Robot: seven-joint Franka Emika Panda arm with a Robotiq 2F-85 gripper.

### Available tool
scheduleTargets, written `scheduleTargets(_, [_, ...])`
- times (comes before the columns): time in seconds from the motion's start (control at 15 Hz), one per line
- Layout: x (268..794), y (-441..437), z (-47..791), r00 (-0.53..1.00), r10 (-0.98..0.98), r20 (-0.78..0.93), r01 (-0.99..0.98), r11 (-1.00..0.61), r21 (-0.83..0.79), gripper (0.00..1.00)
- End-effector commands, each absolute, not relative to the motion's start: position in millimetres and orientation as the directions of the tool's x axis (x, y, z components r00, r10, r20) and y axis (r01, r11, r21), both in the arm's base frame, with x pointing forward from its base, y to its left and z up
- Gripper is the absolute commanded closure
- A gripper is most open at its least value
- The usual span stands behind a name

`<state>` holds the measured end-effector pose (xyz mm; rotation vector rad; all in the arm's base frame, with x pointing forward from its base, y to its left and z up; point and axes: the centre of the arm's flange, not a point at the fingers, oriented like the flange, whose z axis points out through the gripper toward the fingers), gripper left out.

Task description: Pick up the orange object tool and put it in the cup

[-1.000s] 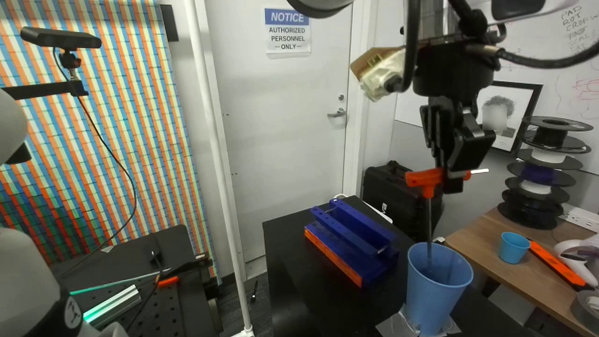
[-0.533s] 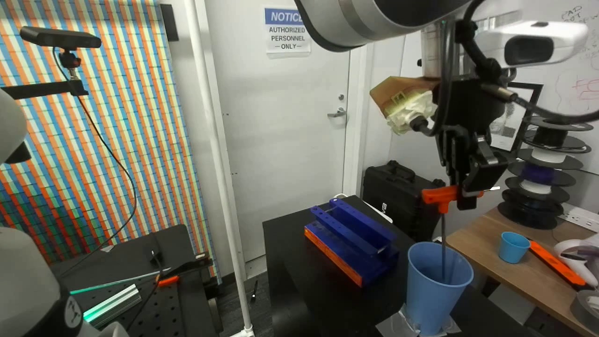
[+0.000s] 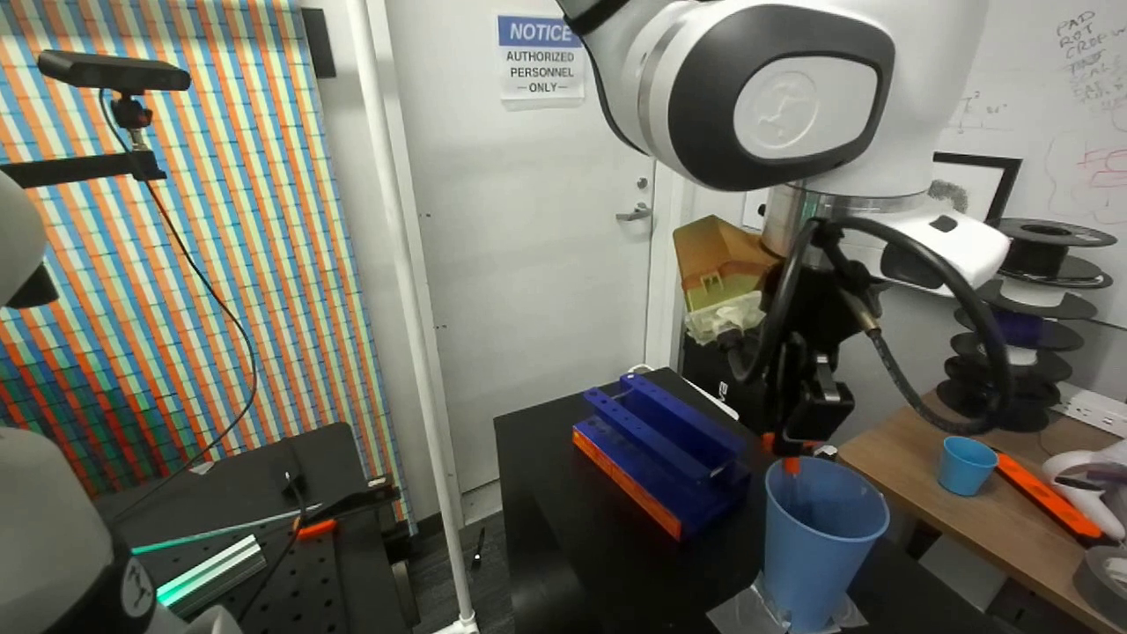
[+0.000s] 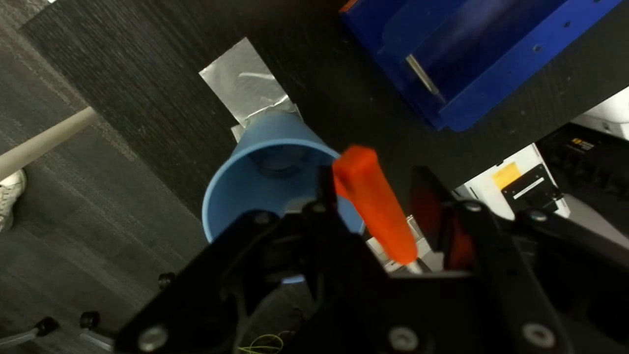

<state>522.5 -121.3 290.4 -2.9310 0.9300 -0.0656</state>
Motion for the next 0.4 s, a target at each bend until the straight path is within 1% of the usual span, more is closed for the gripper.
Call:
scheduleTargets(0.0, [492.0,-110.9,352.8,0.838,-0.543,0.056,-0.531,-0.835,-0.145,0.24])
scheduleTargets(0.2, [453.7,-89.7,390.7,0.892,-0.451,0.028,-0.432,-0.869,-0.242,0.0])
scheduleTargets(0.27, [494.1,-105.2,355.8,0.861,-0.508,0.029,-0.495,-0.851,-0.176,0.0])
scheduleTargets(0.33, [486.7,-102.1,366.5,0.866,-0.499,0.033,-0.484,-0.854,-0.19,0.12])
